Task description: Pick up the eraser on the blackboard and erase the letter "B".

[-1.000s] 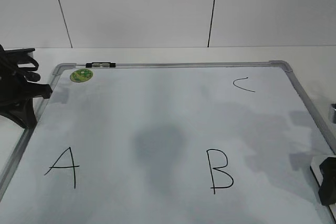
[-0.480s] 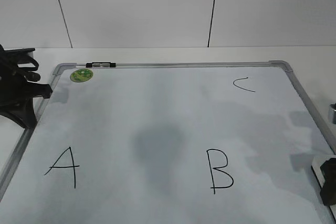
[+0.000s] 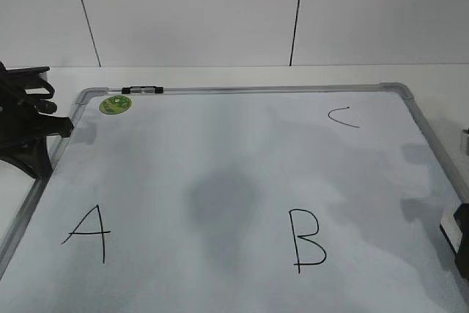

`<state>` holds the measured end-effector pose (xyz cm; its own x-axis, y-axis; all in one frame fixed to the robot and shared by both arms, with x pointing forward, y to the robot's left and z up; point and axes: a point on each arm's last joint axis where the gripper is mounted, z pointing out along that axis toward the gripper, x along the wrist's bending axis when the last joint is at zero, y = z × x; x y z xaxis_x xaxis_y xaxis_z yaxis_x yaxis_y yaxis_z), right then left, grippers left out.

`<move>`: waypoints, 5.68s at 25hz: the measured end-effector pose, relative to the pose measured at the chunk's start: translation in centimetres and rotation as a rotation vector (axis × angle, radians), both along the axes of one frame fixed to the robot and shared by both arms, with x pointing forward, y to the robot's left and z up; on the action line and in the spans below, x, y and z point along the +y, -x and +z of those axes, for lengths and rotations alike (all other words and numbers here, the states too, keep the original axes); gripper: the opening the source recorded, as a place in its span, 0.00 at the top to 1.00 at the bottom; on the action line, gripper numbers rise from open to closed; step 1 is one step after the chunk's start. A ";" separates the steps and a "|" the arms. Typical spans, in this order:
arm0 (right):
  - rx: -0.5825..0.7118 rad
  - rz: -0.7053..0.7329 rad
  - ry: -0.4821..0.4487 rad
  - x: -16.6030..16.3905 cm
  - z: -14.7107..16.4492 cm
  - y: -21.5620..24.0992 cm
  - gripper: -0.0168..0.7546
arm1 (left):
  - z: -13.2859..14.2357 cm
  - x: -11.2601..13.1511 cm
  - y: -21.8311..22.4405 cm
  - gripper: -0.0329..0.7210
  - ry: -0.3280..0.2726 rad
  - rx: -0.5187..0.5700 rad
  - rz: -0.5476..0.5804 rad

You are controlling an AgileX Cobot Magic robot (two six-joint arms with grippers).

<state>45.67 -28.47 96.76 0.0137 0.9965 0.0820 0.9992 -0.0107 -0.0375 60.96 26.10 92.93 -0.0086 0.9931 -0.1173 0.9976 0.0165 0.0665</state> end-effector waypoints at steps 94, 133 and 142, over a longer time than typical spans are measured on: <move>-0.067 0.366 0.167 13.2 -2.4 -8.4 0.28 | -0.1 0.0 -0.1 0.94 0.004 -0.004 0.002; -0.068 0.173 0.157 9.2 -1.9 -11.3 0.28 | -0.1 0.0 0.0 0.94 0.004 -0.002 0.002; -0.038 0.084 0.169 6.0 -1.9 -11.9 0.28 | -0.1 0.0 0.0 0.94 0.004 -0.002 0.002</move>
